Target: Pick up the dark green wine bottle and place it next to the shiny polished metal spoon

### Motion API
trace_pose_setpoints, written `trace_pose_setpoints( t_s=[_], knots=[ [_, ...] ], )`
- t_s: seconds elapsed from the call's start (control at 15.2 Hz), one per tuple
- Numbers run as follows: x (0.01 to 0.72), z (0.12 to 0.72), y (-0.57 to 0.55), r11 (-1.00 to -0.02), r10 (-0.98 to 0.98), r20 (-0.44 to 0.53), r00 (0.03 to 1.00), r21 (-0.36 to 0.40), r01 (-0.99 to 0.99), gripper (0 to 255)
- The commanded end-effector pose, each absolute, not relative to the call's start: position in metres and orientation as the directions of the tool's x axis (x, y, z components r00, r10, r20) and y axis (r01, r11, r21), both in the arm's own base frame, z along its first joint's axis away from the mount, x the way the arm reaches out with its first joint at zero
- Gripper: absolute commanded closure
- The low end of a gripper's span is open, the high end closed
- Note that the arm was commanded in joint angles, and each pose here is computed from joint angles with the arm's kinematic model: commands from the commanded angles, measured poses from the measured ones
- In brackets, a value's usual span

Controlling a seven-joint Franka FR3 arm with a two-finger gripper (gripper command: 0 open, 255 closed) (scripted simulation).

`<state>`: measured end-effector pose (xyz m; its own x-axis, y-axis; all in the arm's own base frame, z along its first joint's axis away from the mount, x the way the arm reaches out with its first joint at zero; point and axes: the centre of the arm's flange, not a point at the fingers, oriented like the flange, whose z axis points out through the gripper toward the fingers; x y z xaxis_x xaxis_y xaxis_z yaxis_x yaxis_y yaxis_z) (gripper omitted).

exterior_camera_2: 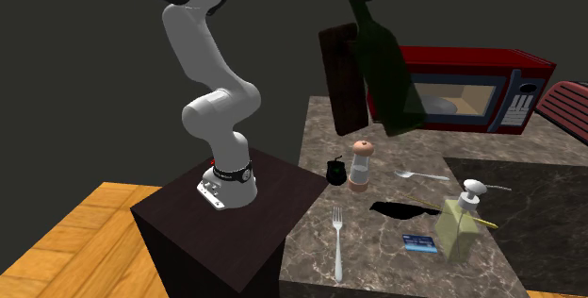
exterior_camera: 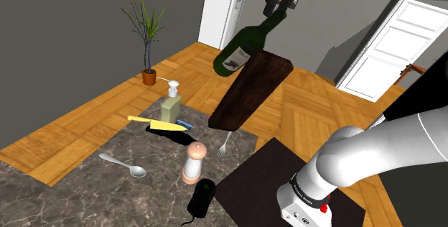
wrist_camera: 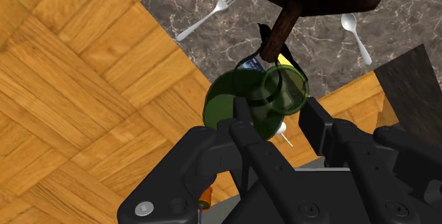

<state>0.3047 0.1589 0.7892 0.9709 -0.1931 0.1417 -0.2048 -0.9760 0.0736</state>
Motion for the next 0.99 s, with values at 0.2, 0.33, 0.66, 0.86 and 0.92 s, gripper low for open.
trace_pose_setpoints(
  t_s=[0.2,0.33,0.66,0.86,0.92],
  knots=[
    [0.319,0.755,0.216,-0.976,-0.195,0.143,0.97,0.072,-0.206,255],
    [0.325,0.742,0.238,-0.976,-0.195,0.143,0.97,0.072,-0.206,255],
    [0.339,0.709,0.293,-0.976,-0.195,0.143,0.97,0.072,-0.206,255],
    [0.348,0.69,0.327,-0.976,-0.195,0.143,0.97,0.072,-0.206,255],
    [0.351,0.683,0.338,-0.976,-0.195,0.143,0.97,0.072,-0.206,255]
  ],
)
